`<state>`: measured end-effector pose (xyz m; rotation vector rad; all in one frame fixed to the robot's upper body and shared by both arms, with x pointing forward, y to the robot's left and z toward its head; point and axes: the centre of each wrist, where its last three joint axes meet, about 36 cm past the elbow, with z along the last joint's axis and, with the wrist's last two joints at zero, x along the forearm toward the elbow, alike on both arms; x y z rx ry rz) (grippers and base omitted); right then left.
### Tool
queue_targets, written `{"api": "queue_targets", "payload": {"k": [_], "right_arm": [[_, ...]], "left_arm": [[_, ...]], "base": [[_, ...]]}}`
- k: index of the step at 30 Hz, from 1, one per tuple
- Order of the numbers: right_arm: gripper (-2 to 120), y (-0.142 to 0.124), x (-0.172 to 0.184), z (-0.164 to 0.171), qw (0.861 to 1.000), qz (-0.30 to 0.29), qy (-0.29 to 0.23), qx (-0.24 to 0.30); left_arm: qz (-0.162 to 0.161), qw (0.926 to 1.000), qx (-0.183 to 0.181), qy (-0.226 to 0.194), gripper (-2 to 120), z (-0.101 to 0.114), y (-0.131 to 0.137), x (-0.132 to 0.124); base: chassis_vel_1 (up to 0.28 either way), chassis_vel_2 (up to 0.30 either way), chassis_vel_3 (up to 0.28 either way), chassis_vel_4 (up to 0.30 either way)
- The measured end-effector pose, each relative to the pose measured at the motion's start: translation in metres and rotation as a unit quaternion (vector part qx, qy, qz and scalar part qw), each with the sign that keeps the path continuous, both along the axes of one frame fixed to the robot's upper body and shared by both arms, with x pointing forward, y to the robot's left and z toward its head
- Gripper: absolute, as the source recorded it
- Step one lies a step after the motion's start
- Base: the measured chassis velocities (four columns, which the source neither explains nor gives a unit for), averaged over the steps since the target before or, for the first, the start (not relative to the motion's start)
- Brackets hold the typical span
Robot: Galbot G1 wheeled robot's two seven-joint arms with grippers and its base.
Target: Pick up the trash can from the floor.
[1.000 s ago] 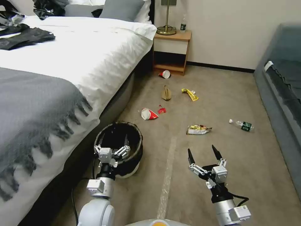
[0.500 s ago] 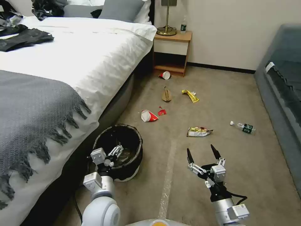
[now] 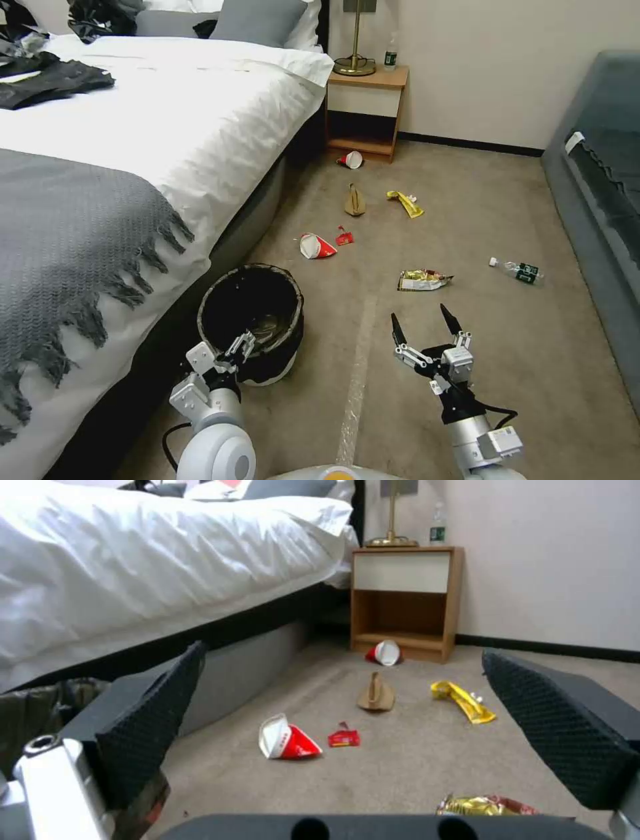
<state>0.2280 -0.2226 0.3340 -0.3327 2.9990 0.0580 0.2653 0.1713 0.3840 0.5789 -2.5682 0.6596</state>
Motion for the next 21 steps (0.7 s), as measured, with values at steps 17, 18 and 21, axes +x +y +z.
{"api": "queue_targets", "payload": {"k": [17, 18, 21], "right_arm": [[100, -0.002, -0.008, -0.002, 1.0, 0.001, -0.003, -0.001], [100, -0.002, -0.008, -0.002, 1.0, 0.001, -0.003, -0.001], [100, -0.002, -0.008, -0.002, 1.0, 0.001, -0.004, -0.001]], "left_arm": [[0.004, 0.9975, -0.066, 0.025, 56, -0.021, 0.002, 0.019], [0.006, 0.9975, -0.066, 0.026, 49, -0.023, 0.002, 0.02], [0.01, 0.9977, -0.063, 0.024, 35, -0.025, 0.003, 0.02]], "base": [[0.0, 0.0, 0.0, 0.0], [0.0, 0.0, 0.0, 0.0], [0.0, 0.0, 0.0, 0.0]]}}
